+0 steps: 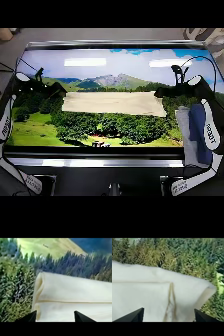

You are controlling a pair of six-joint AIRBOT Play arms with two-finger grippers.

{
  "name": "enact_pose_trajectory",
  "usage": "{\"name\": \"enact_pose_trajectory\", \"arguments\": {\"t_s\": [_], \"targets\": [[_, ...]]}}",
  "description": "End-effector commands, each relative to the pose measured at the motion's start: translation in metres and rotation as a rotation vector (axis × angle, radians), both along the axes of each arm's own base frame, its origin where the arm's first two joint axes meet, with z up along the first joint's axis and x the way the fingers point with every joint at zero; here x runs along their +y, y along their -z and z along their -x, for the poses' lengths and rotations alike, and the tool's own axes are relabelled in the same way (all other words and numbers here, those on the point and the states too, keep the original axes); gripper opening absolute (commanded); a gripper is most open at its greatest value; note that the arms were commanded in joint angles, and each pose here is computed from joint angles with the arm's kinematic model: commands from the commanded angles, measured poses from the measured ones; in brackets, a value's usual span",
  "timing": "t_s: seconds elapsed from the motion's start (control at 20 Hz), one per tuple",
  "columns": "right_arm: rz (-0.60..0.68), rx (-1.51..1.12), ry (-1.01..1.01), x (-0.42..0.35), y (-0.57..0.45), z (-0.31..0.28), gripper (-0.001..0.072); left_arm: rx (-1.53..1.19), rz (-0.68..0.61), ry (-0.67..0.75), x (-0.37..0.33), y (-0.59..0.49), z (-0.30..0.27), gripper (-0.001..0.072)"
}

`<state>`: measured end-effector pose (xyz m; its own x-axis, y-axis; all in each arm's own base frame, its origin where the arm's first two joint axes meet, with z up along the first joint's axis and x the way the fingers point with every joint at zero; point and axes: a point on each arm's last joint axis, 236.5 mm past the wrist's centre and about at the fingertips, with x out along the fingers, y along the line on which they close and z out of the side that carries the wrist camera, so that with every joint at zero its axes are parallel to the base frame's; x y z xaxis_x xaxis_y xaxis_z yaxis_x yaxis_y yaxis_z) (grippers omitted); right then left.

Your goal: Fold the shirts.

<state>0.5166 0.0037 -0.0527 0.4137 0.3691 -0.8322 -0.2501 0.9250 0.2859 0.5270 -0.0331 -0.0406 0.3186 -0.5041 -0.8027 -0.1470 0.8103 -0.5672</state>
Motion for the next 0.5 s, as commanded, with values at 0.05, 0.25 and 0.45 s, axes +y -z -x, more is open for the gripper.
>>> {"name": "enact_pose_trajectory", "arguments": {"t_s": [0.05, 0.25, 0.45], "targets": [[0.074, 0.173, -0.030, -0.044, 0.017, 0.042, 0.0720, -0.174, -0.032, -0.006, 0.013, -0.077, -0.021, 0.0576], [-0.033, 0.245, -0.030, -0.027, 0.036, 0.051, 0.0720, -0.284, -0.052, 0.014, 0.002, -0.137, -0.014, 0.0575], [-0.222, 0.254, 0.018, 0.006, 0.043, 0.039, 0.0719, -0.369, -0.061, 0.055, -0.022, -0.181, -0.002, 0.0575]]}}
